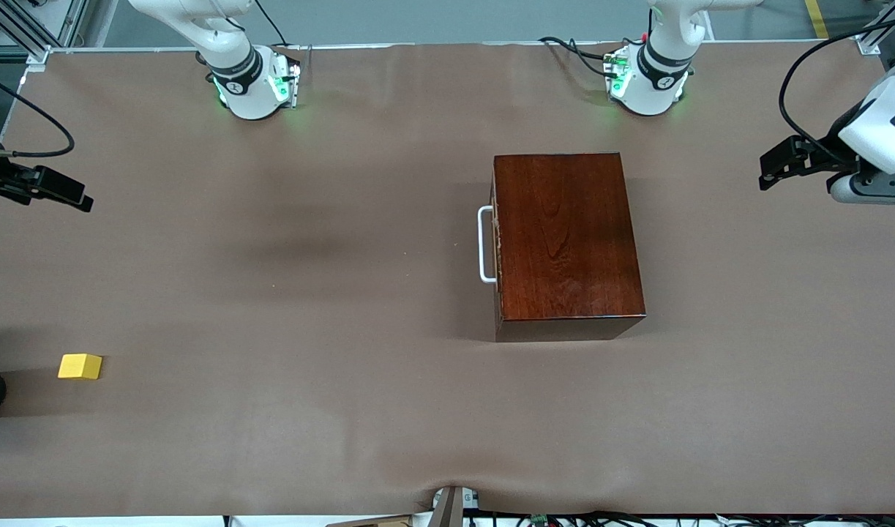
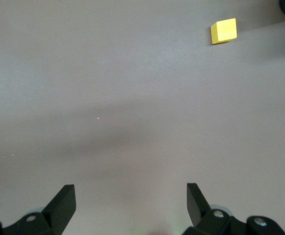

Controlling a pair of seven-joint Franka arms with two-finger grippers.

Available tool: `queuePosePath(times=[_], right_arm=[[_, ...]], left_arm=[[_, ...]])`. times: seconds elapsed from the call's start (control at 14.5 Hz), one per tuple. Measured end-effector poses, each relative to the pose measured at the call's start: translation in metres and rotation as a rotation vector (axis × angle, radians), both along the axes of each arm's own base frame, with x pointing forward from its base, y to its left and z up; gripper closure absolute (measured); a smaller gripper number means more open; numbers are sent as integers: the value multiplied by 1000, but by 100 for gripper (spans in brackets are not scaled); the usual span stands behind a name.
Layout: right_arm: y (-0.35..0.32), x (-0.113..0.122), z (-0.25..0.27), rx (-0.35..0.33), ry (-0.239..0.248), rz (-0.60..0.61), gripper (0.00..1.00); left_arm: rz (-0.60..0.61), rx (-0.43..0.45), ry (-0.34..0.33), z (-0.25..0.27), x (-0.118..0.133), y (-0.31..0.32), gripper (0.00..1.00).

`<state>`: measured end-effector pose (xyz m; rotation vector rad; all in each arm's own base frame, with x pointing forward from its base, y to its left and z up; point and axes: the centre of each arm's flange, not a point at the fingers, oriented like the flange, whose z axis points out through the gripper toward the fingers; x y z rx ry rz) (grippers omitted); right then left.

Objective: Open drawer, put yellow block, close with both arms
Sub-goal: 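Move the left gripper toward the wooden box's white handle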

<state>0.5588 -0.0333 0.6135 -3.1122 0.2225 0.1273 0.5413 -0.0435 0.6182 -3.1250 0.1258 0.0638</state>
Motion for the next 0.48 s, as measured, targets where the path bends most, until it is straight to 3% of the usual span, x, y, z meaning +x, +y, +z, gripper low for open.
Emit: queuePosePath(times=[0.28, 0.48], right_arm=[[0, 0, 0, 0, 0, 0, 0], [0, 0, 0, 0, -1, 0, 0]], left_arm=[[0, -9, -2, 1, 0, -1, 0], [37, -82, -12, 9, 4, -10, 0]])
